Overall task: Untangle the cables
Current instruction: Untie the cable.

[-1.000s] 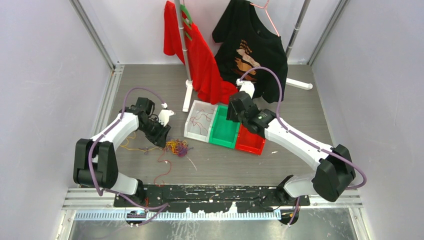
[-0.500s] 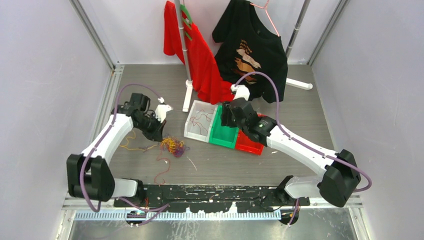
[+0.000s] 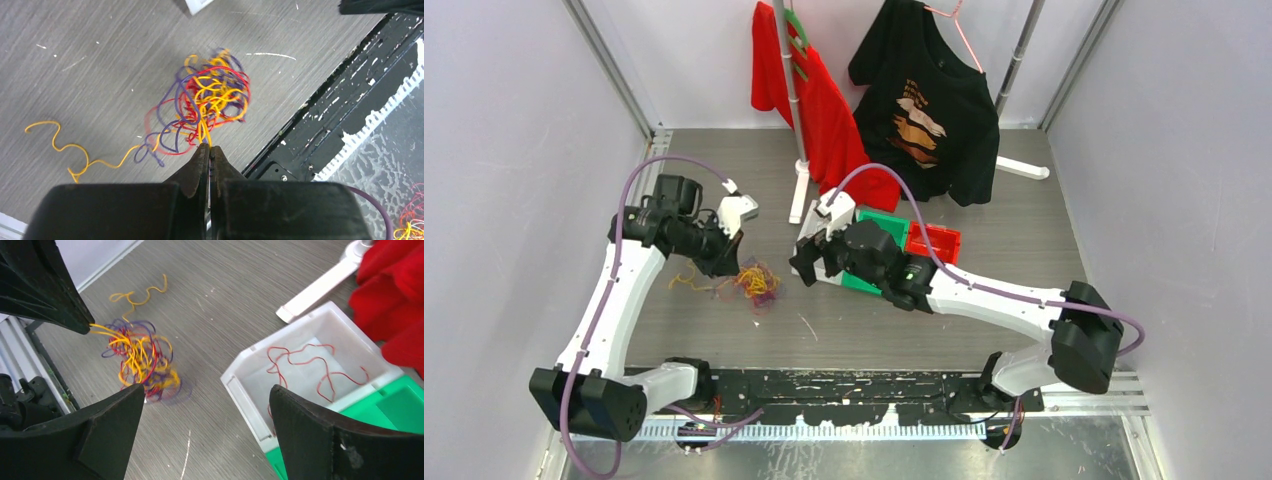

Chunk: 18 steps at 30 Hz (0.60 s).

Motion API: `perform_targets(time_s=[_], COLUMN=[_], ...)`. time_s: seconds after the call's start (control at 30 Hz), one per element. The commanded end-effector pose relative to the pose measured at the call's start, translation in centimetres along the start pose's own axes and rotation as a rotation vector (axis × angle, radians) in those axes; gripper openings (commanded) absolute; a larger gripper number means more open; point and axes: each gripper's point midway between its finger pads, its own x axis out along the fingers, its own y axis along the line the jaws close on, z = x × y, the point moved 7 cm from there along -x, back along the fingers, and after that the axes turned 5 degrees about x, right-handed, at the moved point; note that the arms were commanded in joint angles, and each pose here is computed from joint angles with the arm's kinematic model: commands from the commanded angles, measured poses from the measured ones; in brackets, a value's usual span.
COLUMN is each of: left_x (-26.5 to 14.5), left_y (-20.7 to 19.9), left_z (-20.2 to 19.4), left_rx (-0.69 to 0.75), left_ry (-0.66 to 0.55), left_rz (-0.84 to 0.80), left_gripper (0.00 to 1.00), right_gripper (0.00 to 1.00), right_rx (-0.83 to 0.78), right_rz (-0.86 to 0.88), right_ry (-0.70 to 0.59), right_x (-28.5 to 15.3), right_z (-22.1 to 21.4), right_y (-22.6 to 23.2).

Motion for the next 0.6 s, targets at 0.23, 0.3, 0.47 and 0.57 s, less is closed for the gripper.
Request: perform_targets(time_s=[0.23, 0.3, 0.47, 0.57], left_x=[-1.0, -1.0, -0.8, -0.9], left_y=[-1.9, -1.9, -2.0, -2.1], left_z=[-0.7, -0.8, -0.7, -0.6], left_rx=[0.054, 0.058, 0.064, 0.078], left_ry=[-0.042, -0.044, -0.055, -0.058], left_rz=[-0.032, -0.034, -0.060, -0.062], left_gripper=[0.00, 0.00, 0.00, 0.00], right_gripper=[1.00, 1.00, 0.83, 0.78], right_rx=[0.163, 0.124, 0.076, 0.065], right_rz=[0.056, 0.130, 0.230, 0.318], right_ry=[-0.163, -0.124, -0.069, -0.034], right_x=[3.3, 3.8, 5.2, 6.0], right_z=[1.9, 1.1, -0.7, -1.3], right_y=[2.0, 2.8, 4.2, 5.2])
